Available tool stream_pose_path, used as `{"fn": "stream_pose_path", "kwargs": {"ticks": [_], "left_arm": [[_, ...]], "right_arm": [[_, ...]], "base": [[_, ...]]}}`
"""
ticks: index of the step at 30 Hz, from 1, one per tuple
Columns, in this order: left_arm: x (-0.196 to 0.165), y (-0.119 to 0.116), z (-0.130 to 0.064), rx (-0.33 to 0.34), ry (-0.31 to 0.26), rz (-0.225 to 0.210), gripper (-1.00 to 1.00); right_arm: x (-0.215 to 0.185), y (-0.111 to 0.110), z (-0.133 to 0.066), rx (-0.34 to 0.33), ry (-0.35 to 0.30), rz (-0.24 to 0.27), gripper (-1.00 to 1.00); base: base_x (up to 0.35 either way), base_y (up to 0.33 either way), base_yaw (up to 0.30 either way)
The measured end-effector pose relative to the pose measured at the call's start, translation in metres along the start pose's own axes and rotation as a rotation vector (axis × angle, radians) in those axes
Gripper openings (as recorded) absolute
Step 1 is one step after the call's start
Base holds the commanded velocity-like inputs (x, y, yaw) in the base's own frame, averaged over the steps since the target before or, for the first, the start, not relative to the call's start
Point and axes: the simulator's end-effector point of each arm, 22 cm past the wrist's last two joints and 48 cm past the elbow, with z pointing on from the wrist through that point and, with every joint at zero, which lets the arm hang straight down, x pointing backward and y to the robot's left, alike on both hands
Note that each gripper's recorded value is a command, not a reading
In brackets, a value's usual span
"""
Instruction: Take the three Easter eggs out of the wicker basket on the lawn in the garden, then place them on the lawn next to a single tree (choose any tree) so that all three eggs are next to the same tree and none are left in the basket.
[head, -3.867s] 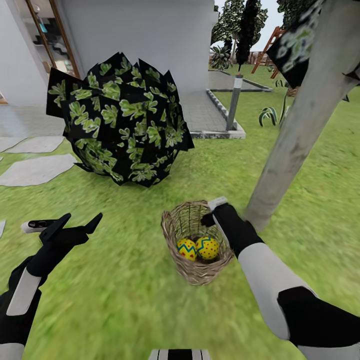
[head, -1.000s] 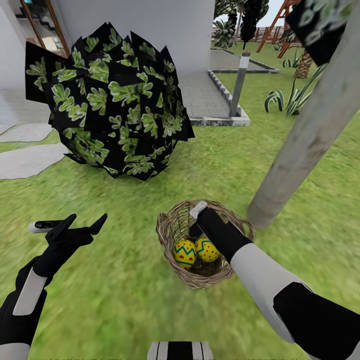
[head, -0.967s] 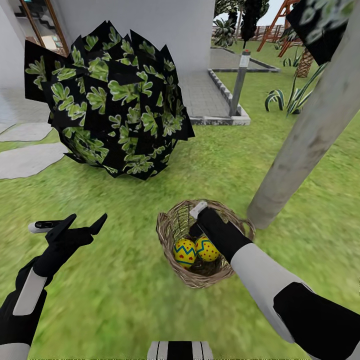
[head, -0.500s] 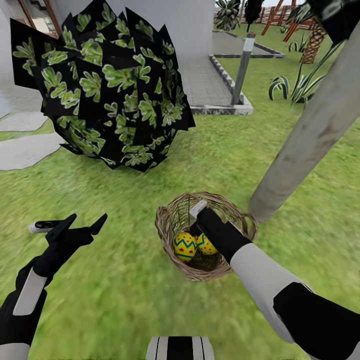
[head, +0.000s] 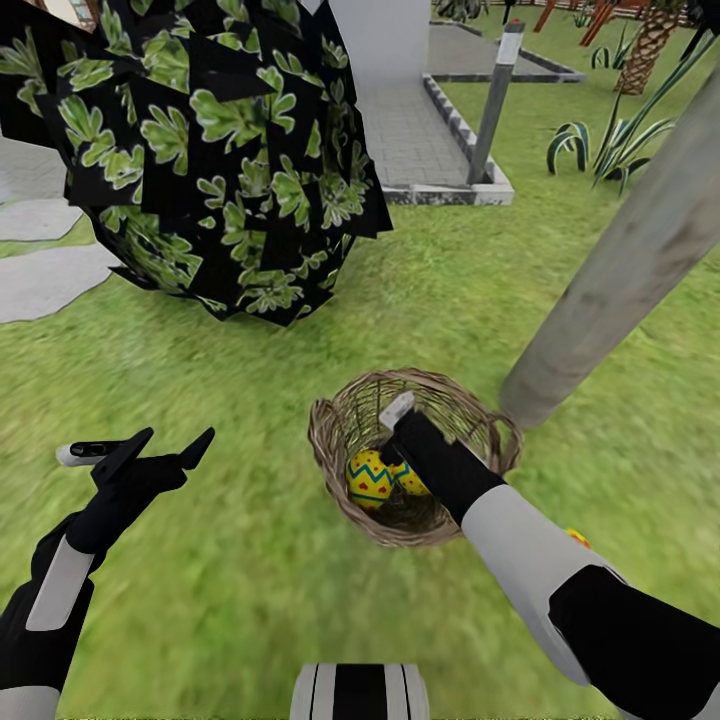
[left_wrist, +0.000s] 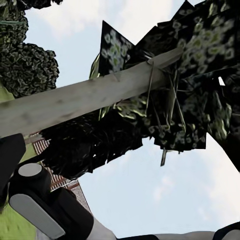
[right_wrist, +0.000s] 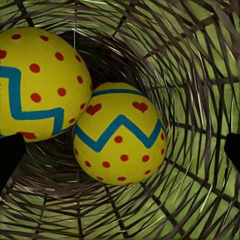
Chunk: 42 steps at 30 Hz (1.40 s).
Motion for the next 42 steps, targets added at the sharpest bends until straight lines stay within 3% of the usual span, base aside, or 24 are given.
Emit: {"fn": "stream_pose_path", "kwargs": {"ticks": [7,25,42], "left_arm": [[0.002,0.018,-0.008,-0.026,-0.008,-0.024,1.00],[0.009,0.069,-0.034,-0.096,-0.033,-0.094,1.00],[0.017,0.085,-0.037,-0.099,-0.058,-0.127,1.00]], "right_arm": [[0.009,-0.007,0.016,0.056,0.026,-0.062,1.00],[0.046,0.026,0.072,-0.013,0.097,-0.079,1.00],[0.055,0.036,0.084,-0.033,0.112,-0.080,1.00]], "base": [[0.000,0.000,0.000],[0.000,0.000,0.000],[0.006,-0.092,0.000]]}}
